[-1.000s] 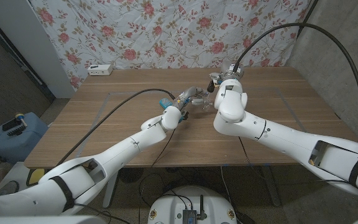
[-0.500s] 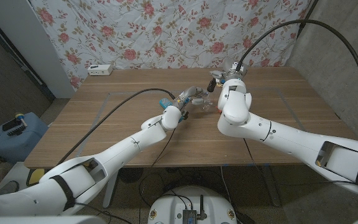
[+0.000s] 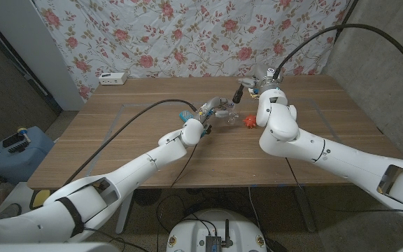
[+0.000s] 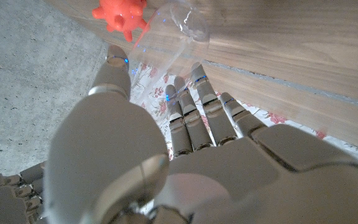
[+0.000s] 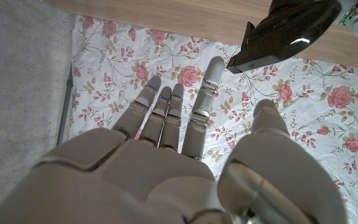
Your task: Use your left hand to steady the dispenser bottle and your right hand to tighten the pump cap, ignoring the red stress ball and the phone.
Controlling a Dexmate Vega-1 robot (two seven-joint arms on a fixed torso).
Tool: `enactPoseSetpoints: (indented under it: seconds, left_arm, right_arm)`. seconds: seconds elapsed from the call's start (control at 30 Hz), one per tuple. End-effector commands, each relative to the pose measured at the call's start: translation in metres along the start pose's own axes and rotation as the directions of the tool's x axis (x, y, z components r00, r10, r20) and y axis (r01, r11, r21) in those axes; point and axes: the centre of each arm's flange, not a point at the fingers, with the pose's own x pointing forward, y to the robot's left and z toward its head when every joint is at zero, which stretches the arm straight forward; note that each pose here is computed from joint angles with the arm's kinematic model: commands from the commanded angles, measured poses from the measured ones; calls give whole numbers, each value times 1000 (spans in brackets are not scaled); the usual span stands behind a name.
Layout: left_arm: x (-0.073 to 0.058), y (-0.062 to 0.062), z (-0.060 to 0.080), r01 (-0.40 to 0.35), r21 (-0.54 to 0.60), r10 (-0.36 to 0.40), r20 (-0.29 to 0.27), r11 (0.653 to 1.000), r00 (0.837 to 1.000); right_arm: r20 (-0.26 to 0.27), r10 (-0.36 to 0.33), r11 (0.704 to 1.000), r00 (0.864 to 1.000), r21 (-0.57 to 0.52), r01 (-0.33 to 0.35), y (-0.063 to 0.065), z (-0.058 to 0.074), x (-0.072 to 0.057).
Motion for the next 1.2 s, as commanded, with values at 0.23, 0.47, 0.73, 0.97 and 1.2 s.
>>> enactPoseSetpoints:
  seconds: [0.23,0.47,0.73,0.97,1.2]
  left_arm:
    - [-4,2,1,-11,5,11,-5,1000,1000]
    - [-4,2,2,-6,4,6,1,1000,1000]
    - [-3,1,3,1,3,-1,0,1000,1000]
    - [-1,1,2,6,2,-6,-3,1000,1000]
    - [2,1,1,9,4,-9,1,1000,1000]
  right_arm:
    - [135,51,997,990,58,-59,-21,-42,-4]
    - [185,77,993,980,73,-91,-25,-50,-4]
    - [216,97,990,972,76,-116,-28,-54,-4]
    - [238,115,989,964,63,-134,-31,-56,-1]
    - [259,146,986,955,44,-163,-34,-57,4]
